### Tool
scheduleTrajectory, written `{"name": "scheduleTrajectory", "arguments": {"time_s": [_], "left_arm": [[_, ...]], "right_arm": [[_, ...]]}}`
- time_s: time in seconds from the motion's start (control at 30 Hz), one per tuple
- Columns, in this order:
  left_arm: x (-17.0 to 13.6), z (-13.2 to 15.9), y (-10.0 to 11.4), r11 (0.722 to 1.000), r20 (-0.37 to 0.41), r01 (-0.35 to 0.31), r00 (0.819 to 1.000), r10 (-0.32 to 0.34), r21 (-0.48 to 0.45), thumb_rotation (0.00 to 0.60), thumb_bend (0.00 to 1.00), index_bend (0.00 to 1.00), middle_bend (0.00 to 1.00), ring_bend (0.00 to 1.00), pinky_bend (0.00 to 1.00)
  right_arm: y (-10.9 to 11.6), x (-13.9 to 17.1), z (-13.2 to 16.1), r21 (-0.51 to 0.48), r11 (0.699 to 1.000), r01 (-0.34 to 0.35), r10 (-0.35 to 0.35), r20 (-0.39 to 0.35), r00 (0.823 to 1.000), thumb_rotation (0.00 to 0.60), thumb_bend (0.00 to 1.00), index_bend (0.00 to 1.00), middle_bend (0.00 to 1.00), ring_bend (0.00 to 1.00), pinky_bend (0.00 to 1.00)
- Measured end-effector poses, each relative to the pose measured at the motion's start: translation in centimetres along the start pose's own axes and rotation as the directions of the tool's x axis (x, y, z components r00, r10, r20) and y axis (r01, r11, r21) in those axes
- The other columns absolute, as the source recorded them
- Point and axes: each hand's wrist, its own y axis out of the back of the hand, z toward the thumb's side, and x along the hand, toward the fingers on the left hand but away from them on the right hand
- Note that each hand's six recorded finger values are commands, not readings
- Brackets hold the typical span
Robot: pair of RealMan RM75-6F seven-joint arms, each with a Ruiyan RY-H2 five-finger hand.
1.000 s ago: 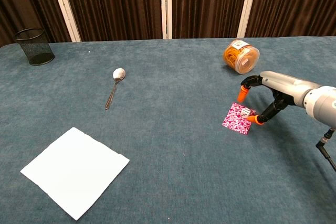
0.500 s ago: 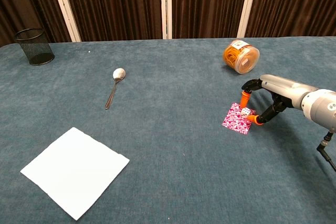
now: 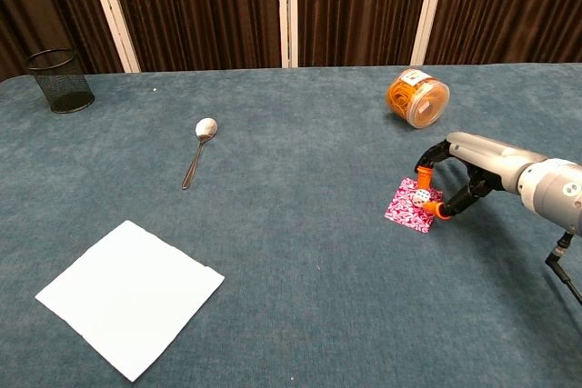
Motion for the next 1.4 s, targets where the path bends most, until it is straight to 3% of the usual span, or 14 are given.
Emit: {"name": "scheduleTrajectory", "arguments": {"time_s": [0.27,0.43,0.6,0.77,1.1,1.4], "left_arm": [[-0.1,0.0,0.1,1.000,0.000,-0.005,1.000,0.005,-0.001,0.600,0.00,0.00,0.00,0.00,0.00],[-0.2,0.1,0.0,1.000,0.003,-0.002,1.000,0.002,0.001,0.600,0.00,0.00,0.00,0.00,0.00],[-0.2,0.4,-0.2,1.000,0.013,0.004,1.000,-0.004,0.008,0.600,0.00,0.00,0.00,0.00,0.00],[-0.6,1.0,0.5,1.000,0.032,-0.025,0.999,0.024,0.005,0.600,0.00,0.00,0.00,0.00,0.00],[-1.8,1.5,1.4,0.998,0.054,-0.061,0.997,0.060,0.005,0.600,0.00,0.00,0.00,0.00,0.00],[-2.0,1.7,1.6,0.997,0.061,-0.070,0.996,0.069,0.014,0.600,0.00,0.00,0.00,0.00,0.00]], "right_arm": [[2.7,0.8,0.6,-0.003,0.998,0.066,-0.066,-0.028,0.997,0.600,0.32,0.58,0.21,0.00,0.00],[6.6,2.1,0.8,-0.003,0.989,0.147,-0.147,-0.046,0.988,0.600,0.31,0.53,0.19,0.00,0.00],[11.3,4.6,1.3,0.001,0.972,0.234,-0.233,-0.069,0.970,0.600,0.26,0.36,0.13,0.00,0.00],[14.2,7.9,0.7,0.007,0.958,0.286,-0.285,-0.058,0.957,0.600,0.25,0.32,0.11,0.00,0.00],[12.0,14.3,-4.7,-0.011,0.955,0.295,-0.294,0.038,0.955,0.600,0.24,0.29,0.06,0.00,0.00],[11.0,20.0,-8.8,0.025,0.934,0.356,-0.357,0.022,0.934,0.600,0.21,0.15,0.00,0.00,0.00]]}}
